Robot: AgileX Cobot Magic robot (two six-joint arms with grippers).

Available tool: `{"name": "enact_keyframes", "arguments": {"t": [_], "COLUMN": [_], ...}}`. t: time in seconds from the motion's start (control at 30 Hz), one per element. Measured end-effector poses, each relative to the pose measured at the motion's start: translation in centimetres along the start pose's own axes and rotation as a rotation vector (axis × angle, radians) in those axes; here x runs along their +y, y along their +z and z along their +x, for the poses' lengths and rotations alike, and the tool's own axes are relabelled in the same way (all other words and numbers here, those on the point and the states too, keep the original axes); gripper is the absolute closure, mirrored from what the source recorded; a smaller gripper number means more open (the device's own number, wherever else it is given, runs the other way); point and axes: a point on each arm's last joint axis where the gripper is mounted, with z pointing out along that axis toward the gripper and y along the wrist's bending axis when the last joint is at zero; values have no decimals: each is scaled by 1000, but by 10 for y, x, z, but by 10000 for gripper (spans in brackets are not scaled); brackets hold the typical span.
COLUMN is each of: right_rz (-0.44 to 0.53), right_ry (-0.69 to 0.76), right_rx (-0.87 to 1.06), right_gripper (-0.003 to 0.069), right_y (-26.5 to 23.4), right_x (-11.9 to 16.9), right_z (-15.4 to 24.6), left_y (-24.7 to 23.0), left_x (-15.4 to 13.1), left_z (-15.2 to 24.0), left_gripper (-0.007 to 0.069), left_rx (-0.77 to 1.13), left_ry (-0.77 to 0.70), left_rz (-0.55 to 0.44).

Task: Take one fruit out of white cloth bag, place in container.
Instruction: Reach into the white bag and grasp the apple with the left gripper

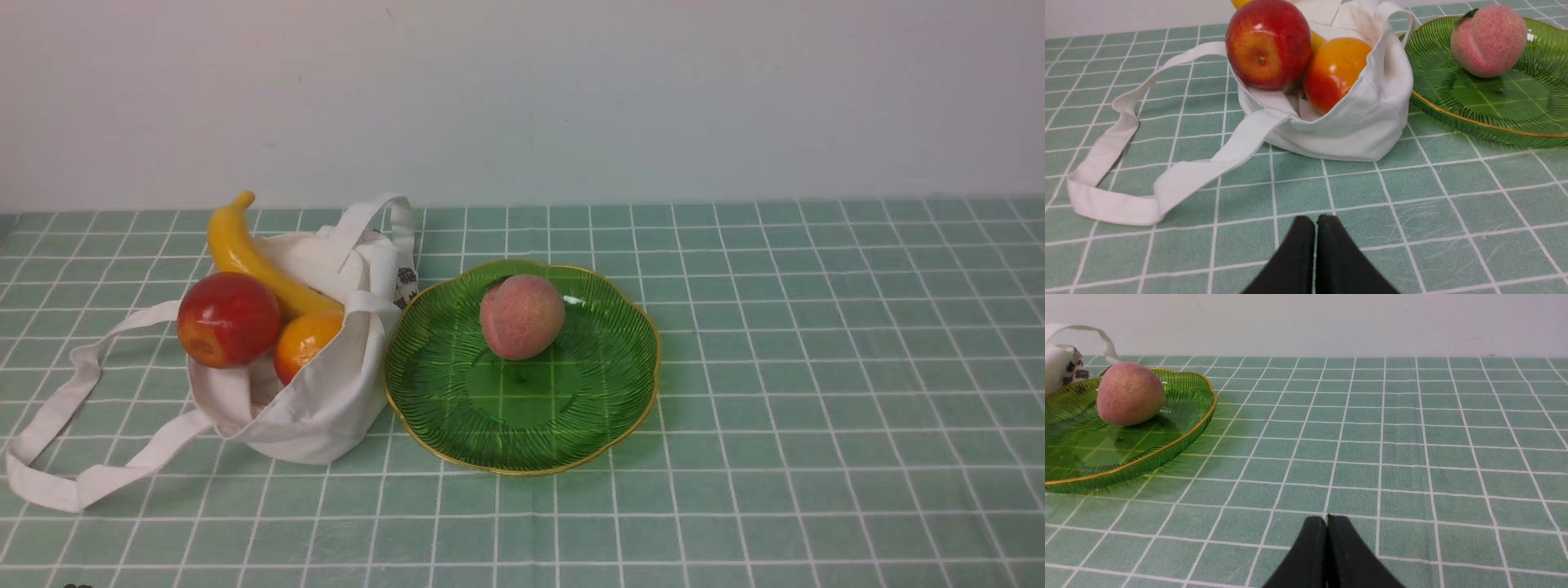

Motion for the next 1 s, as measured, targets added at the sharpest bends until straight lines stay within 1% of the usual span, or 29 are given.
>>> {"name": "enact_keyframes", "arguments": {"t": [1.0], "right_rz": [0], "right_ry": [0], "right_rx": [0], "right_gripper": [674], "right_y": [0], "right_x": [0], "right_z": [0], "left_y": [0], "left_x": [0], "left_z": [0], "left_gripper": [633], "left_rx": [1], "left_ry": [18], "left_rz": [-2]}}
